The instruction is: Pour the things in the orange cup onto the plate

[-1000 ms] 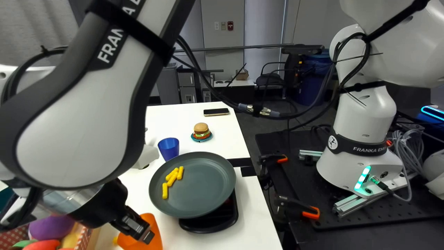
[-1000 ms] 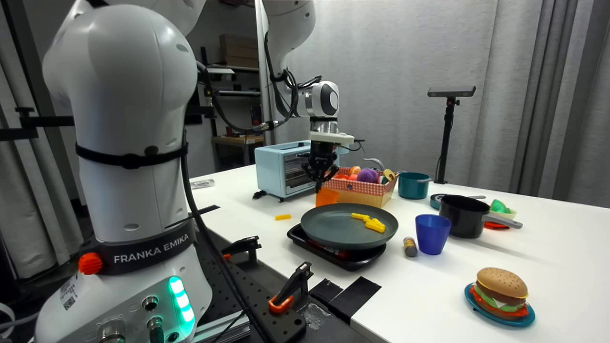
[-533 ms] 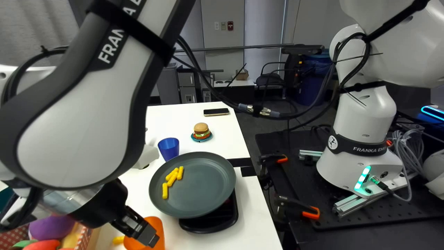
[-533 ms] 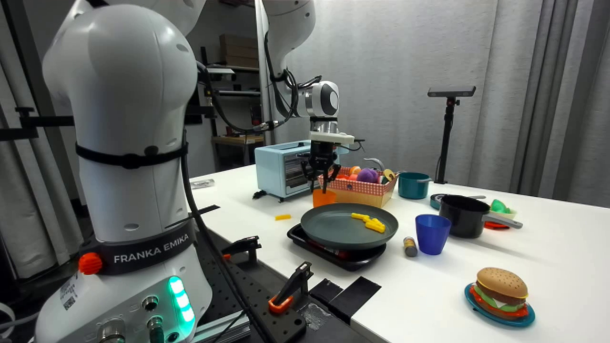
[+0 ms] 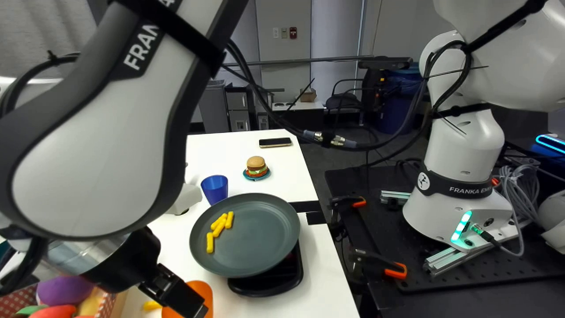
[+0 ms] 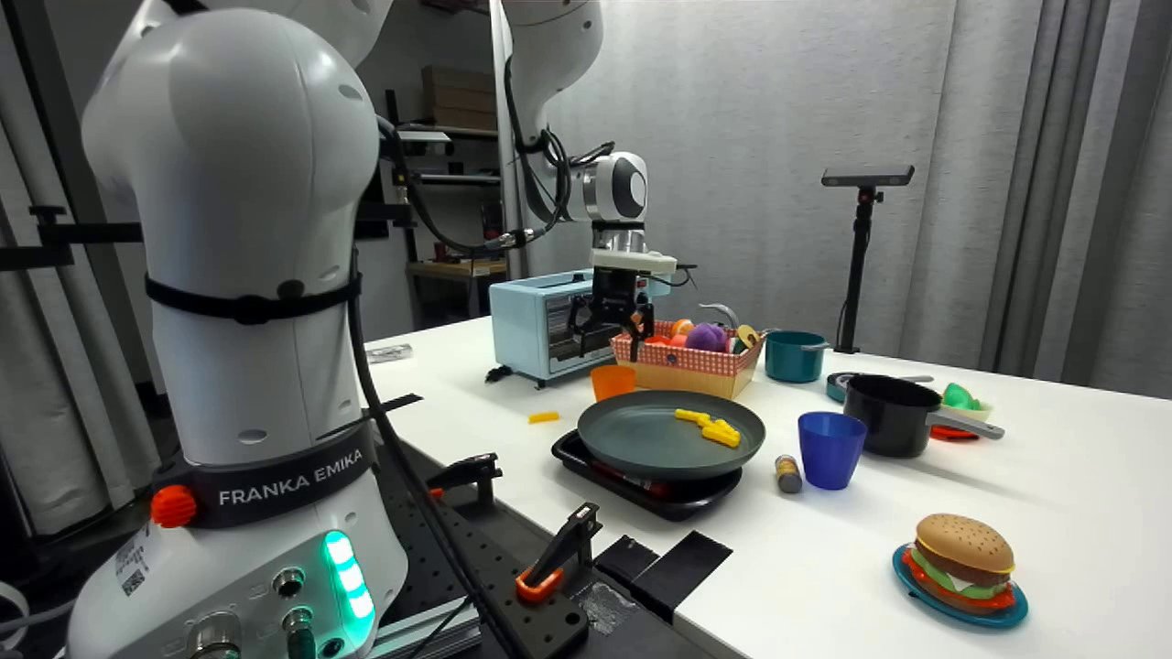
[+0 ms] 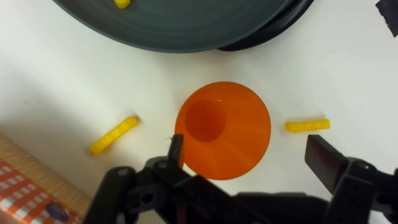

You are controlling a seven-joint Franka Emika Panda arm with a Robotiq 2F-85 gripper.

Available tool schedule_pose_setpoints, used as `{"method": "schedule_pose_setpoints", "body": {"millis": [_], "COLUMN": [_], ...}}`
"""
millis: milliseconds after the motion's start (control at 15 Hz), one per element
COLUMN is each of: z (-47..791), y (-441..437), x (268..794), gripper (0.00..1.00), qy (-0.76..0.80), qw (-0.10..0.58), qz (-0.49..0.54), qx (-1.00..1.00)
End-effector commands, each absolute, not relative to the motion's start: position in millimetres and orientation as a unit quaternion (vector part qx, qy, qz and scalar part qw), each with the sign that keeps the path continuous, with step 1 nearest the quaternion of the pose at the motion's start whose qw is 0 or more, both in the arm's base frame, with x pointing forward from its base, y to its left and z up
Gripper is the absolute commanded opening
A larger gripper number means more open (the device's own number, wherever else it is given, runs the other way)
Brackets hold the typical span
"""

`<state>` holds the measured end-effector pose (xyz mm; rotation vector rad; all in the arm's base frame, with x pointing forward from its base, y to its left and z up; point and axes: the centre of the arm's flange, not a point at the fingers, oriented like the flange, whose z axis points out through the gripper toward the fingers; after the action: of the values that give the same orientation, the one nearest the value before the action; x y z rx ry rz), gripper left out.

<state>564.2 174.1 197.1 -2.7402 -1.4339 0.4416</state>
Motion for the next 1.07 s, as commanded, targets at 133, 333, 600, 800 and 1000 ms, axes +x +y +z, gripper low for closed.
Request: {"method": "schedule_pose_setpoints", "body": {"millis": [133,333,600,800,1000], "z": [241,264,291,308,323], "y": [183,181,174,168,159], "x": [541,530,511,494,475], "gripper": [1.00,1.00,1.00,1.00,1.00], "qy": [-0.457,-0.444,-0.404,-0.365,-0.320], "qw": [0.002,-0.007,-0.010,0.000,0.010], "qz": [0.122,0.103,0.073,0.041,0.010], "qx": [-0.881,-0.890,-0.912,-0.930,-0.947]}}
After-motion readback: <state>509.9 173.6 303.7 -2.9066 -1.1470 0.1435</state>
